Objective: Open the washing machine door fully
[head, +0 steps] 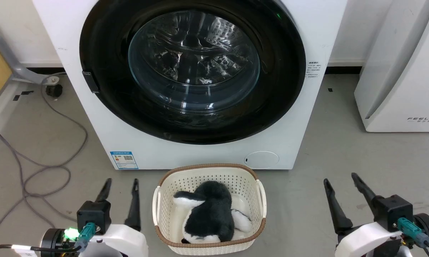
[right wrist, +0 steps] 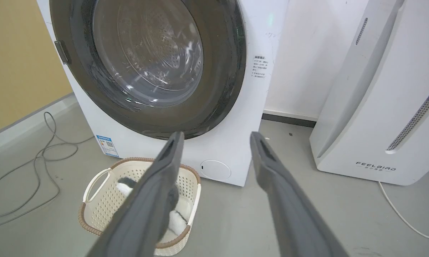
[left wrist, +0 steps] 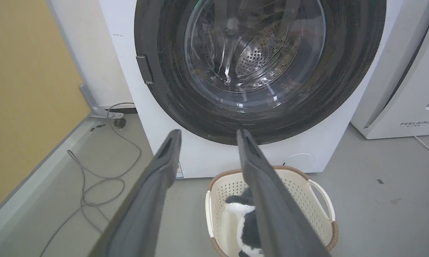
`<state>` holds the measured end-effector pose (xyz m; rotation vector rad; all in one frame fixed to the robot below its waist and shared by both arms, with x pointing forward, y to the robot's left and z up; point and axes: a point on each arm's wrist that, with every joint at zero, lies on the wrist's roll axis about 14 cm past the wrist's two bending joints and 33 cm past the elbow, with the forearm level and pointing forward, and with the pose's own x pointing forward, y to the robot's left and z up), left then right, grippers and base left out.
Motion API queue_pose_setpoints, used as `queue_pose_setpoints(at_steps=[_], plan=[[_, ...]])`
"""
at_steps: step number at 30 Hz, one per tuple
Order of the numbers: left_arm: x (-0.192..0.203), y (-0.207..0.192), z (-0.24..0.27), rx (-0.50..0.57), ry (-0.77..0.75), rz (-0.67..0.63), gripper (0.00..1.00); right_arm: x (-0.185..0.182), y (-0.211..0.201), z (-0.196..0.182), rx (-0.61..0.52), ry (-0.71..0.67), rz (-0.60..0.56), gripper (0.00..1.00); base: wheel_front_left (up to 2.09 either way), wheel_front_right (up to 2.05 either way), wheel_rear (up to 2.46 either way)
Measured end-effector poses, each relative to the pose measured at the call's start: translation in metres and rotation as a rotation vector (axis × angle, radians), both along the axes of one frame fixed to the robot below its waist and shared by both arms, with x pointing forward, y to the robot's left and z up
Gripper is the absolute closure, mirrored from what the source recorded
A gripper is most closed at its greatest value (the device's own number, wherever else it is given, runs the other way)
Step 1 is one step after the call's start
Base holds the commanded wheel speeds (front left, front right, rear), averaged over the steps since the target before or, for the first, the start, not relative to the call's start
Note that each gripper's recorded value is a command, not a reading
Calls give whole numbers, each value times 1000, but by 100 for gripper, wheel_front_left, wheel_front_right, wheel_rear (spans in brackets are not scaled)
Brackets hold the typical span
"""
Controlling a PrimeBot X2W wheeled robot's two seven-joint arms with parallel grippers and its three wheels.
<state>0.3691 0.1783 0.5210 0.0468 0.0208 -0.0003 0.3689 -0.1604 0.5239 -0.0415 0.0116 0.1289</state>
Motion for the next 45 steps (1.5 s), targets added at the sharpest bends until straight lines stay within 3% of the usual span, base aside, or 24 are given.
queue_pose_setpoints(at_steps=[32,33,34,35,39,45], plan=[[0,-1,7,-33,-58,21,0,1,-11,13,130,-72,-33,0,0,0,0],[0,0,7,-35,-59,25,0,1,-11,13,131,-72,-32,14,0,0,0],[0,0,7,-35,-59,26,0,1,-11,14,131,-74,-32,63,0,0,0],[0,0,8,-36,-62,26,0,1,-11,14,132,-78,-32,100,0,0,0],[0,0,8,-42,-69,27,0,2,-12,15,171,-81,-34,100,0,0,0],[-1,0,10,-47,-83,34,0,1,-11,15,335,-82,-34,100,0,0,0]])
